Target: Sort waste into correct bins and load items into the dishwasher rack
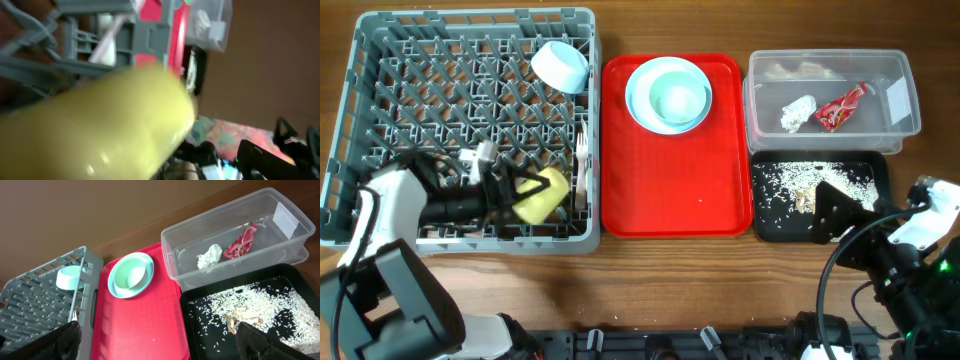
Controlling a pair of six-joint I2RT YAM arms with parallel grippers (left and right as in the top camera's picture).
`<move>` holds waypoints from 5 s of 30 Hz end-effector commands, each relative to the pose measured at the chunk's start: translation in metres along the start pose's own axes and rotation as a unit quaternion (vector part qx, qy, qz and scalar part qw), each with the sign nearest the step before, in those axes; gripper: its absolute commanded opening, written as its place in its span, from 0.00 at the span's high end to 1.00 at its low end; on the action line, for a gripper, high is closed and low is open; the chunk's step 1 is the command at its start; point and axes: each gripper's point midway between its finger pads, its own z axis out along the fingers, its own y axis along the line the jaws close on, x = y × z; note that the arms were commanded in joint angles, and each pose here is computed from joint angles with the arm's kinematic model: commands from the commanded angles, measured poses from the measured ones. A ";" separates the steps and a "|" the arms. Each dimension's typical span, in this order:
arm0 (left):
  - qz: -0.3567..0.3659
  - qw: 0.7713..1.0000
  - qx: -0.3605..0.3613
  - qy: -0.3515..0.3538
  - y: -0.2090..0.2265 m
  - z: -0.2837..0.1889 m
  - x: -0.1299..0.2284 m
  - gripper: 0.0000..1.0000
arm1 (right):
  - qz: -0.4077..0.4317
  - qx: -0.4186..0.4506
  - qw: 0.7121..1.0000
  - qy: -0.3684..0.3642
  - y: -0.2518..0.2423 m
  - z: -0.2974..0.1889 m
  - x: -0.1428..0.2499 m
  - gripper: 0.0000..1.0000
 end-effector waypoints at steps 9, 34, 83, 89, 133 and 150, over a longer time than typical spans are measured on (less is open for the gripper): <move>0.077 0.941 -0.227 -0.237 -0.082 -0.103 -0.023 0.00 | -0.005 0.006 1.000 -0.007 -0.002 -0.001 -0.003 0.00; 0.373 0.893 -0.193 -0.165 -0.124 0.306 -0.086 0.62 | -0.005 0.006 1.000 -0.007 -0.002 -0.001 -0.003 0.00; 0.297 0.952 -0.071 -0.004 -0.261 0.031 -0.052 0.96 | -0.006 0.006 1.000 -0.007 -0.002 -0.001 -0.003 0.00; 0.147 0.972 0.184 0.012 -0.198 -0.002 -0.095 0.96 | -0.005 0.006 1.000 -0.007 -0.002 -0.001 -0.003 0.01; 0.262 0.937 -0.143 -0.185 -0.206 0.046 -0.108 0.00 | -0.005 0.006 1.000 -0.006 -0.002 -0.001 -0.003 0.00; 0.317 0.914 -0.247 0.045 -0.056 0.337 -0.034 0.96 | -0.005 0.006 1.000 -0.006 -0.002 -0.001 -0.003 0.00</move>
